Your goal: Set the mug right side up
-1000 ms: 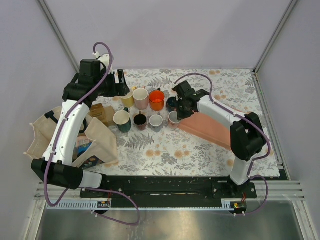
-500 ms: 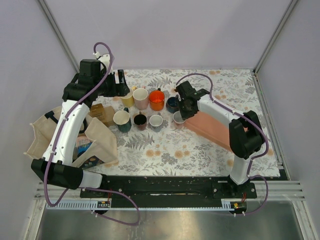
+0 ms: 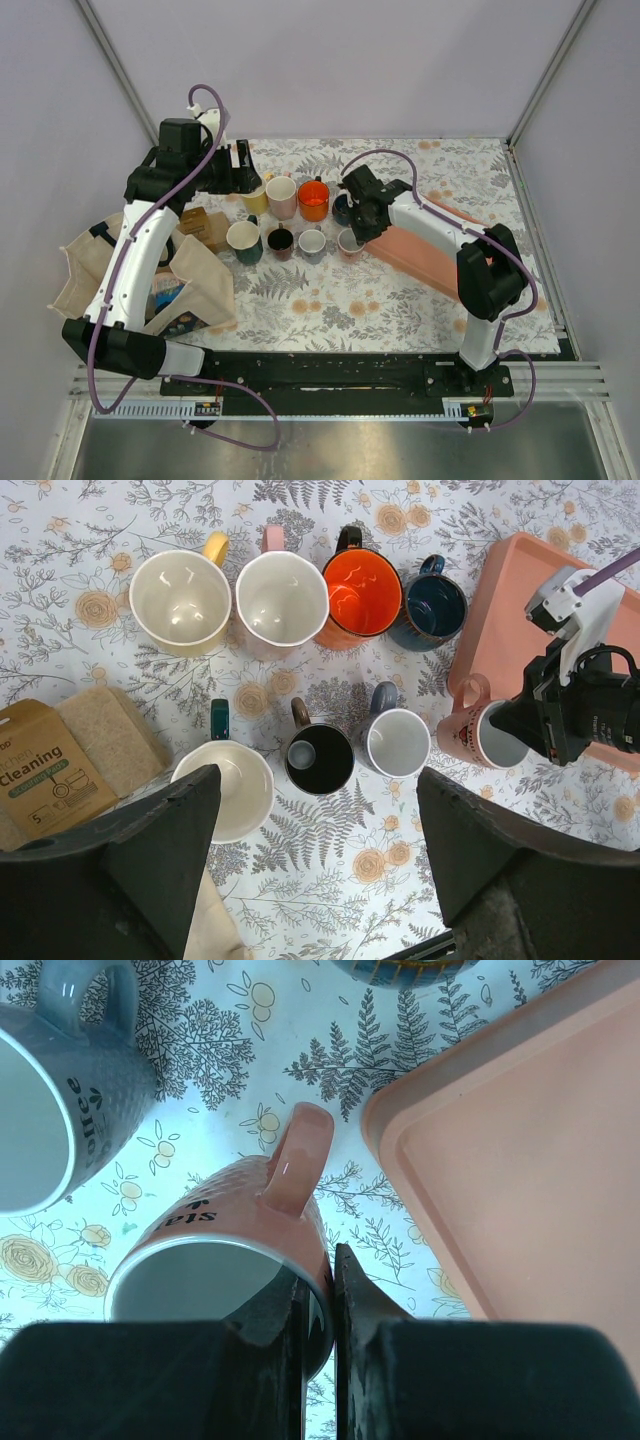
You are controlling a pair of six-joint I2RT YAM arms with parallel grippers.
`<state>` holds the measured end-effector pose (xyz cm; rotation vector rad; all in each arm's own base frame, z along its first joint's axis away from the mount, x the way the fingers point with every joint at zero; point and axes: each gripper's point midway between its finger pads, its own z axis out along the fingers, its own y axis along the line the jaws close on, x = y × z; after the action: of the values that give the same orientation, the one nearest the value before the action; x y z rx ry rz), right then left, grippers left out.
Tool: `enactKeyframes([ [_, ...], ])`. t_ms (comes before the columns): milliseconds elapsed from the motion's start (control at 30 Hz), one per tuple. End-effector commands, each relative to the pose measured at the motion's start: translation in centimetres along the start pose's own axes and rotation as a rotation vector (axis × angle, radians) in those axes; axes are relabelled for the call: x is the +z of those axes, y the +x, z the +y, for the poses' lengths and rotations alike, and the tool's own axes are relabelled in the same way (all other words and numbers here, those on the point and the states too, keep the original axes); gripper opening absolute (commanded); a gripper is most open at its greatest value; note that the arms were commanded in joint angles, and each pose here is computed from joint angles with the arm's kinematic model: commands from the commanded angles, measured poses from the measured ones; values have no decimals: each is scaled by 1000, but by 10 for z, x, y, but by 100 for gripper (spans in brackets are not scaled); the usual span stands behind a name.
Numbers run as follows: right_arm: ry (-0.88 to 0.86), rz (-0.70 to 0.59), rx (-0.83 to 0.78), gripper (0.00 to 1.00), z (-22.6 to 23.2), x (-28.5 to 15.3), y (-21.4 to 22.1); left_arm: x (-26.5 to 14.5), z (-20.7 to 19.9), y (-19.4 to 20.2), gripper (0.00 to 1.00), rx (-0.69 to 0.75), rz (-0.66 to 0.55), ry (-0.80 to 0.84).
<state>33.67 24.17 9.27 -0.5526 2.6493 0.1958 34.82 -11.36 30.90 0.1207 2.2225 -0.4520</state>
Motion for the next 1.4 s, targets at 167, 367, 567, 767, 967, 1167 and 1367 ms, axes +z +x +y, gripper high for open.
enactKeyframes([
  [167,-6,-64,38,0,13,0,-24,-21,-8,-18,82,21,-95,22],
  [367,4,-71,49,0,16,9,-26,-24,-7,-19,82,30,-106,16],
  [567,28,-89,39,4,12,11,-27,-24,-6,-19,82,25,-107,14],
  [767,52,-110,33,9,6,16,-24,-20,-10,-21,82,14,-103,32],
  [967,37,-117,28,23,8,15,-24,-18,-11,-21,82,0,-95,42],
  [1167,0,-121,3,47,13,-10,-27,-18,-11,-19,82,1,-91,45],
  [1367,-10,-238,-46,78,-4,-94,-40,-17,2,-10,82,55,-74,-14],
])
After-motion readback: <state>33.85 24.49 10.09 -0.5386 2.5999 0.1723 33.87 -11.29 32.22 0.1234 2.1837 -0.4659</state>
